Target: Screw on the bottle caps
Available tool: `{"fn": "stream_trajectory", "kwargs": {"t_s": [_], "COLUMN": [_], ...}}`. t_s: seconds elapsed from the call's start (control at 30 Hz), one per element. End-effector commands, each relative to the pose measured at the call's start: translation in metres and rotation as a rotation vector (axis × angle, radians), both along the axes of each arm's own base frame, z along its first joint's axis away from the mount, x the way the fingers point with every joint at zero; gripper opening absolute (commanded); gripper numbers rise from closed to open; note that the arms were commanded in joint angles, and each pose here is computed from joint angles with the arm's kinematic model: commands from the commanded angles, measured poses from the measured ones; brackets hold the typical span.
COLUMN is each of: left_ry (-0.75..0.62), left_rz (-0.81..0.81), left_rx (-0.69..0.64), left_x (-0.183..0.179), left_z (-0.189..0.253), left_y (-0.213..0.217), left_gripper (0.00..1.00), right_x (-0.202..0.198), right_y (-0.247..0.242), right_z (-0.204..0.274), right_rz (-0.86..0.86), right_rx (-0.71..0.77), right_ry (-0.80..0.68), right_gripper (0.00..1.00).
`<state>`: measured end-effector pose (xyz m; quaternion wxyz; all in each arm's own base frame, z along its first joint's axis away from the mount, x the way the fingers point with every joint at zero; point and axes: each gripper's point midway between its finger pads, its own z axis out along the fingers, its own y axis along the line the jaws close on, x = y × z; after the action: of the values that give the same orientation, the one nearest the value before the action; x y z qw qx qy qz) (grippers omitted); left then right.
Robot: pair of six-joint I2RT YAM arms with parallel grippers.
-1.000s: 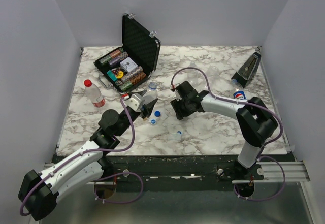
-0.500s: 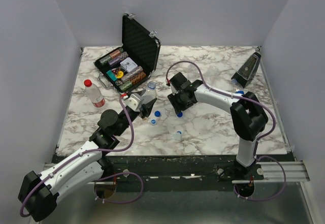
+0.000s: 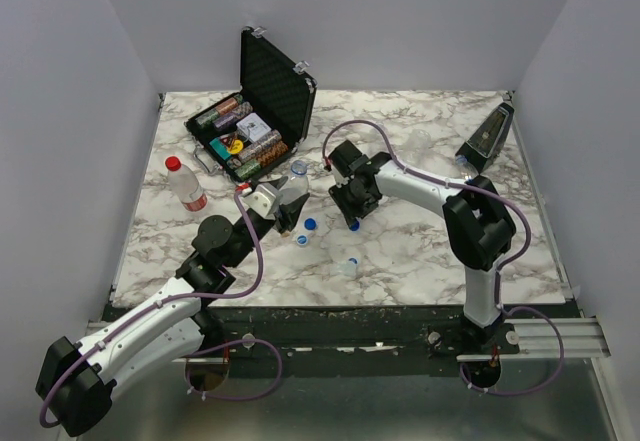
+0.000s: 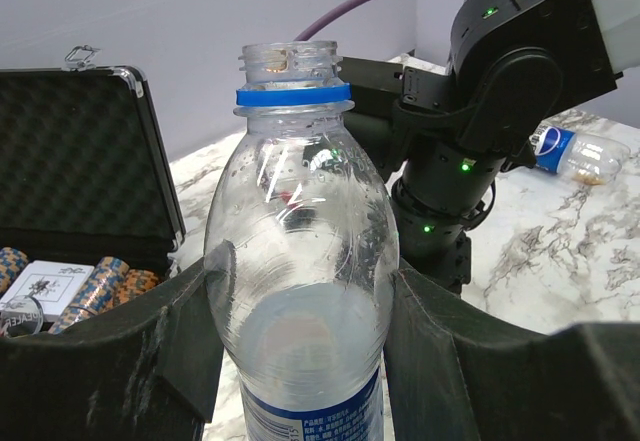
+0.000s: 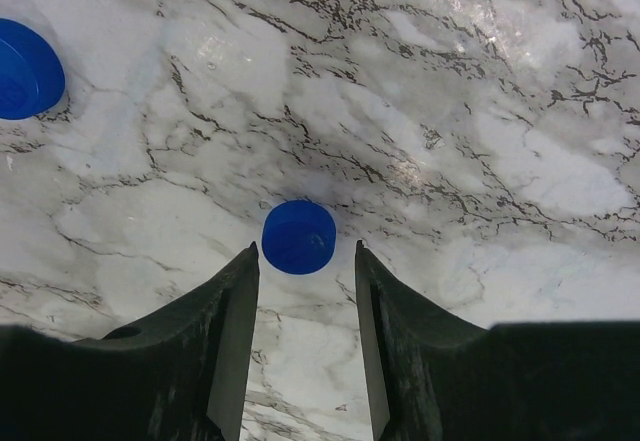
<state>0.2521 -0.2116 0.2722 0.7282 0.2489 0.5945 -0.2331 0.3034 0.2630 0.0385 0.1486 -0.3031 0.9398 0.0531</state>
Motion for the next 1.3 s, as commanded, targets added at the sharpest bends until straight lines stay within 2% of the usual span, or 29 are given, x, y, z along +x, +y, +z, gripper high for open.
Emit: {"fn": "stream_trajectory", "kwargs": {"t_s": [0.0, 0.63, 1.1, 1.17, 1.27], "left_ry": [-0.042, -0.040, -0.039, -0.039, -0.036], "left_rz": [-0.025, -0.029, -0.027, -0.032, -0.034], "left_rx": [-0.043, -0.046, -0.042, -0.042, -0.041], "left_x": [-0.004, -0.004, -0.004, -0.005, -0.004], "left_z": [0.024, 0.025, 0.024, 0.024, 0.024], "left_y": [-0.001, -0.002, -0.001, -0.002, -0.002], "left_gripper": [0.00, 0.00, 0.00, 0.00, 0.00], "right_x": [-0.002, -0.002, -0.005, -0.005, -0.006], "right_y": [-0.002, 0.000, 0.000, 0.001, 0.001], "right_z": [-0.007, -0.014, -0.012, -0.007, -0.007], "right_rz": [0.010, 0.022, 0.028, 0.035, 0.040], "right_rx": [-0.051, -0.123, -0.127, -0.116, -0.114], "right_ry": [0.025, 0.018, 0.014, 0.008, 0.014], "right_gripper": [0.50, 0.48, 0.38, 0.38, 0.45]}}
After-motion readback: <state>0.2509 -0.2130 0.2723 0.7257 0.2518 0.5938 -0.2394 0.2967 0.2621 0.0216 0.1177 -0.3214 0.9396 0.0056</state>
